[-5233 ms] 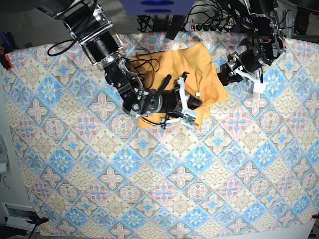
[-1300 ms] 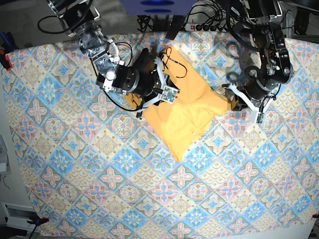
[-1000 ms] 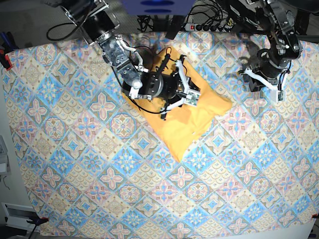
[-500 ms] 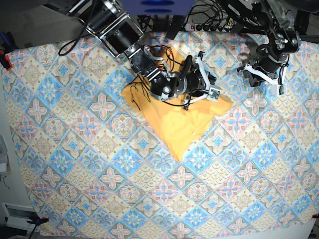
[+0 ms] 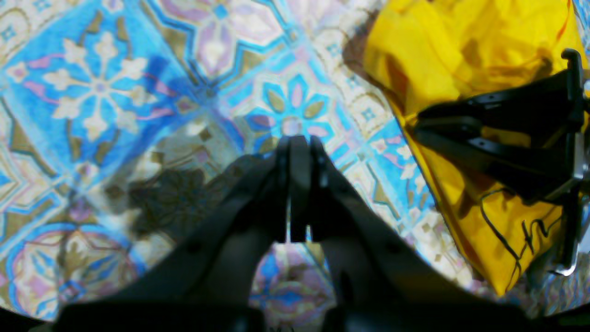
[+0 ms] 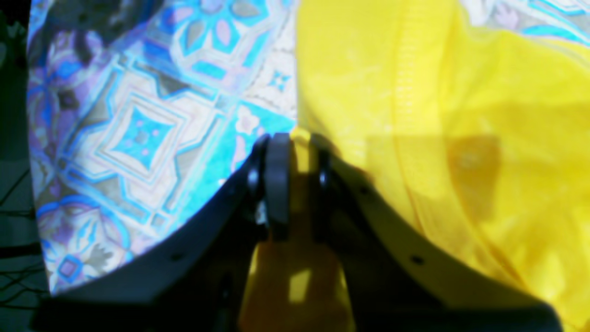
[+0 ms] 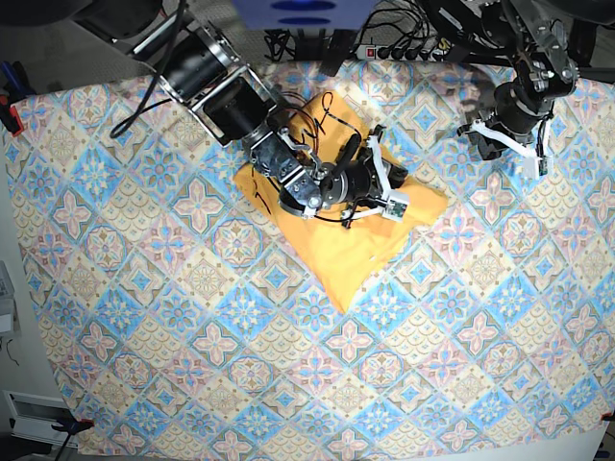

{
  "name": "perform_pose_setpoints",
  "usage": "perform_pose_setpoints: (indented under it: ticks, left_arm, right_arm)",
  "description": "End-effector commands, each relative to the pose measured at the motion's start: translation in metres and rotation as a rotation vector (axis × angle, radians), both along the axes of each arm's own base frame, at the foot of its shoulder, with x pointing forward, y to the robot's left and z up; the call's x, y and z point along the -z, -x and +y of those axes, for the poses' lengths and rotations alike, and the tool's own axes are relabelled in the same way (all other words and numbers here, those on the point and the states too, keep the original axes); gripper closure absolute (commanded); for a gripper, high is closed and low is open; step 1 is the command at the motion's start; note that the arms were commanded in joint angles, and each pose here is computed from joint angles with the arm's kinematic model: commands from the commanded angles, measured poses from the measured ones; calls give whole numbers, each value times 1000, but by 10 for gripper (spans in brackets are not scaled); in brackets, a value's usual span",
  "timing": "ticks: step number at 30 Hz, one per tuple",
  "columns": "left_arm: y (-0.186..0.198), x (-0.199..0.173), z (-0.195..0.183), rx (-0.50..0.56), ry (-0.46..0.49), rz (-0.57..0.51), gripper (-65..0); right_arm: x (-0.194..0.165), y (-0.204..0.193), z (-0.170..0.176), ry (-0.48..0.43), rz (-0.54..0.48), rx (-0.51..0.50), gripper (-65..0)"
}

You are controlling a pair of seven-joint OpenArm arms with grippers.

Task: Fold the T-shirt properly
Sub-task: 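Grasp the shirt bundle with both grippers and rotate it, then drag the folded shirt with the right gripper away from the left gripper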

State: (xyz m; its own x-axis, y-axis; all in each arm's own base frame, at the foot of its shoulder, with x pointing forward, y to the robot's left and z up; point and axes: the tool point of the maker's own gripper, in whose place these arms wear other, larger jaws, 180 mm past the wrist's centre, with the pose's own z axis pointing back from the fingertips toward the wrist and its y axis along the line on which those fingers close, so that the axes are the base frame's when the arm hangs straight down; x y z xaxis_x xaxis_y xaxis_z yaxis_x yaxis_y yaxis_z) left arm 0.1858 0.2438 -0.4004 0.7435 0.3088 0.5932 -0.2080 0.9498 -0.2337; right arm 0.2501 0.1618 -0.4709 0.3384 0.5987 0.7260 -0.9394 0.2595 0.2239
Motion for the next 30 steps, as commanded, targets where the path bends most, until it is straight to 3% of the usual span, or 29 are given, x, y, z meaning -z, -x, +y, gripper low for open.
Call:
perform_pose_setpoints:
  ticks: [1,11,18,22,30]
  left_arm:
    - [-6,-10,4,-1,-14,-38,0]
    - [-7,-10,5,-4,-15,-41,0]
    - [-8,-10,5,0,-16,-43,0]
    - [-16,-13,4,1,-17,-58,0]
    - [-19,-15,4,1,-17,-66,0]
  right_arm:
    - [-16,-19,8,-37,-37,12,-74]
    - [-22,-94,-63,-38,-59,252,-74]
    - [-17,-124,-135,38,-97,352,-74]
    - [-37,-135,-136,8,-149,369,-74]
    - [-67,-97,-134,69,-245,322,-74]
